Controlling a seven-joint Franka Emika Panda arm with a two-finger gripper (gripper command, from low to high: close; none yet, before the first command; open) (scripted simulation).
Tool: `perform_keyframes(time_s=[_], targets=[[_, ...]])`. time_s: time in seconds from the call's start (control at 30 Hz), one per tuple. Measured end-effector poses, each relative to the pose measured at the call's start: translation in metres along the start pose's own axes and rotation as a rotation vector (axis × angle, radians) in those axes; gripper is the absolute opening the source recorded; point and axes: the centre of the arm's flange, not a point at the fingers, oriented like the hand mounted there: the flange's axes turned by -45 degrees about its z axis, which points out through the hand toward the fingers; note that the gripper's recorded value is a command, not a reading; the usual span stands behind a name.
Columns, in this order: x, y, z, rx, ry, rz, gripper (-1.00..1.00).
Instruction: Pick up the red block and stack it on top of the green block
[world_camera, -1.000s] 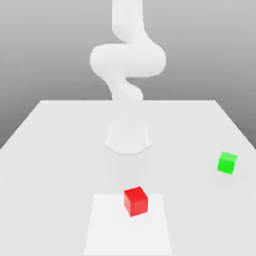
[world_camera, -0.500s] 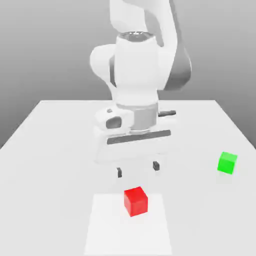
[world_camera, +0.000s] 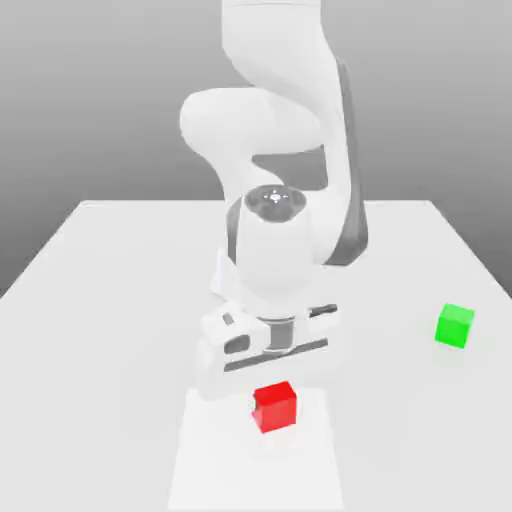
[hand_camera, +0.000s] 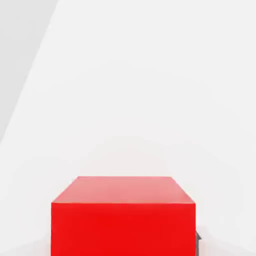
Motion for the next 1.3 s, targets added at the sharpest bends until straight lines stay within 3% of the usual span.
perform_keyframes(time_s=[0.23,0.57,0.87,1.3], targets=[[0.004,-0.014,-0.055,0.002,0.001,-0.012,-1.0],[0.018,-0.202,-0.079,0.012,0.005,-0.125,-1.0],[-0.059,-0.362,-0.093,0.006,-0.001,-0.237,-1.0],[-0.079,-0.385,-0.067,0.082,-0.093,-0.252,-1.0]])
